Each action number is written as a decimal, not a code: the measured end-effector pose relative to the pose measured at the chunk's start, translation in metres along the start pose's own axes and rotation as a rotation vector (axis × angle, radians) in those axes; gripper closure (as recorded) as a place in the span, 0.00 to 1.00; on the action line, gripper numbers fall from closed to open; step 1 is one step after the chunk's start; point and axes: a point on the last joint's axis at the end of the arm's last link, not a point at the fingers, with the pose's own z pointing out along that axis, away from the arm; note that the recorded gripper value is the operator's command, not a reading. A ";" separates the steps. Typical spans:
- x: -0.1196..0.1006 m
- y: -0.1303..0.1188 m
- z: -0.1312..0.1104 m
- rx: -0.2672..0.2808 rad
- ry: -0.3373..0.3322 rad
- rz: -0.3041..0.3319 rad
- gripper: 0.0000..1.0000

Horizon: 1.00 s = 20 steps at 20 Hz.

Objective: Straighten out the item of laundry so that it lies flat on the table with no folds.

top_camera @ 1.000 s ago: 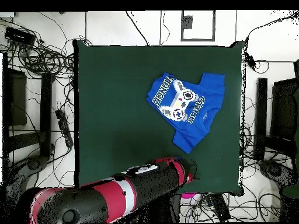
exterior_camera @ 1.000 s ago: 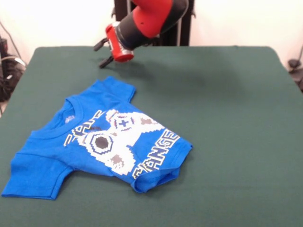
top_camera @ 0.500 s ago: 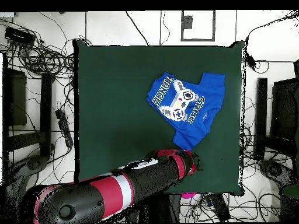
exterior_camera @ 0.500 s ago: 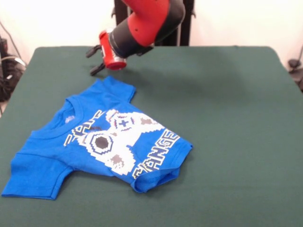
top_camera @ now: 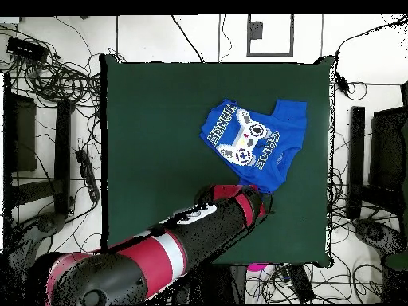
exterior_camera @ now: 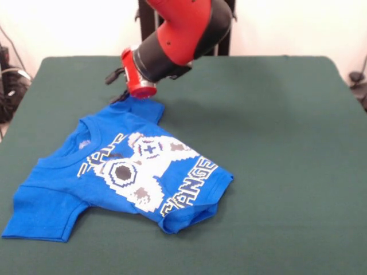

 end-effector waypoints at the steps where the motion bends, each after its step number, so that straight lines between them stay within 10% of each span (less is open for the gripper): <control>1: -0.007 0.006 -0.006 0.002 -0.005 0.005 0.00; 13: -0.104 0.021 -0.058 0.064 -0.230 -0.054 0.00; 20: -0.120 0.037 -0.041 -0.021 -0.104 0.034 0.00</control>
